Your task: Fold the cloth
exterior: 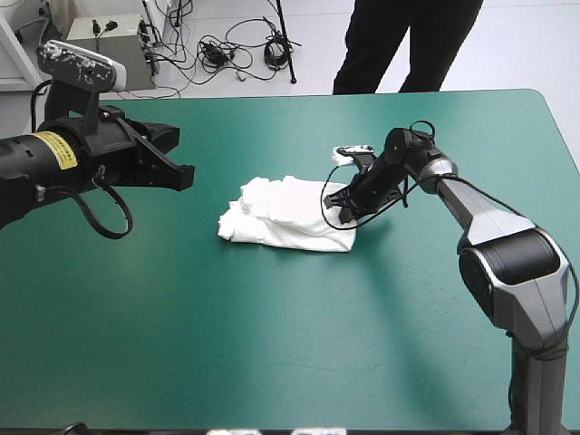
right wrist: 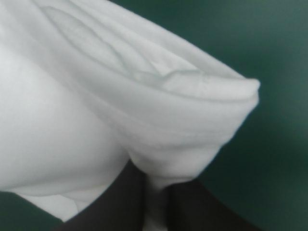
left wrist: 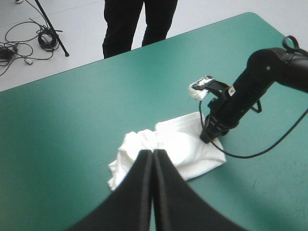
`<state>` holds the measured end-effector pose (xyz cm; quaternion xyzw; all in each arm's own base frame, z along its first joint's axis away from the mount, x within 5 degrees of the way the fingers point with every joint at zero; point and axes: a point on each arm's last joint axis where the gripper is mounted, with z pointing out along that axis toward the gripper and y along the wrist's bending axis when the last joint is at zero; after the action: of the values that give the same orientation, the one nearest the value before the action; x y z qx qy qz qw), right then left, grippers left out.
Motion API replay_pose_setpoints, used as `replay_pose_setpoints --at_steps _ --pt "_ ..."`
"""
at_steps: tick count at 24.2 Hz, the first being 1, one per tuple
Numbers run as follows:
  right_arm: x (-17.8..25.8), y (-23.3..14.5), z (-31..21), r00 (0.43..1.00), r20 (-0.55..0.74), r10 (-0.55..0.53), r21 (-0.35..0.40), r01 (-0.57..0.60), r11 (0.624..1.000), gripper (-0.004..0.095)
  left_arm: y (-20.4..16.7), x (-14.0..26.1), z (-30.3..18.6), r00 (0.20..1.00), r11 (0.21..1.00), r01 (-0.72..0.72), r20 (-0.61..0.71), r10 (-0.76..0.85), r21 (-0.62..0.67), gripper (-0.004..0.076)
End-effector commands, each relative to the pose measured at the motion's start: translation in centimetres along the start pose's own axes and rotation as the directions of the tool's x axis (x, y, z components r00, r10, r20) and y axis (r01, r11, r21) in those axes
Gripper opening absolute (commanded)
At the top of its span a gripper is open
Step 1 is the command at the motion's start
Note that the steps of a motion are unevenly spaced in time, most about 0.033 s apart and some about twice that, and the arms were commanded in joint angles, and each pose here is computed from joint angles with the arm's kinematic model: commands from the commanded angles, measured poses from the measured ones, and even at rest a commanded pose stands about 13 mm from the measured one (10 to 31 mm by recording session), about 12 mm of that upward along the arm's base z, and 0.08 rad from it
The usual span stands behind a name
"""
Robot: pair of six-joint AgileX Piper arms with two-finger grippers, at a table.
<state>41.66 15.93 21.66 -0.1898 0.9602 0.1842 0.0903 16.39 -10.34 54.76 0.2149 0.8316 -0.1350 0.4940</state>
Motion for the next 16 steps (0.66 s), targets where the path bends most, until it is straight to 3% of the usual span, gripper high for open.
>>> replay_pose_setpoints --at_steps 1,4,8,13,16 --pt "1.4 -2.9 -6.6 0.999 0.033 -0.004 0.158 -0.001 0.987 -0.0014 0.1 0.1 -1.6 1.0 1.0 0.012 0.011 -0.012 -0.001 -0.0009" --pt "5.3 -7.2 -11.0 0.99 0.083 0.113 0.236 -0.13 0.963 -0.0014 0.1 0.1 -1.6 1.0 1.0 0.013 0.011 -0.013 -0.001 -0.0009" --pt "14.2 -12.9 -15.2 0.933 0.173 0.316 0.339 -0.357 0.87 -0.0014 0.0 0.1 -1.6 1.0 1.0 0.013 0.01 -0.013 0.005 -0.0009" --pt "20.6 -15.0 -17.6 0.846 0.32 0.427 0.377 -0.527 0.761 -0.0014 -0.4 0.1 -1.6 1.0 0.999 0.0 0.008 0.0 0.05 -0.0009" --pt "22.7 -15.3 -17.6 0.832 0.33 0.447 0.405 -0.552 0.728 -0.0018 -0.5 0.1 -1.6 1.0 0.998 0.004 0.007 -0.004 0.068 -0.0009"
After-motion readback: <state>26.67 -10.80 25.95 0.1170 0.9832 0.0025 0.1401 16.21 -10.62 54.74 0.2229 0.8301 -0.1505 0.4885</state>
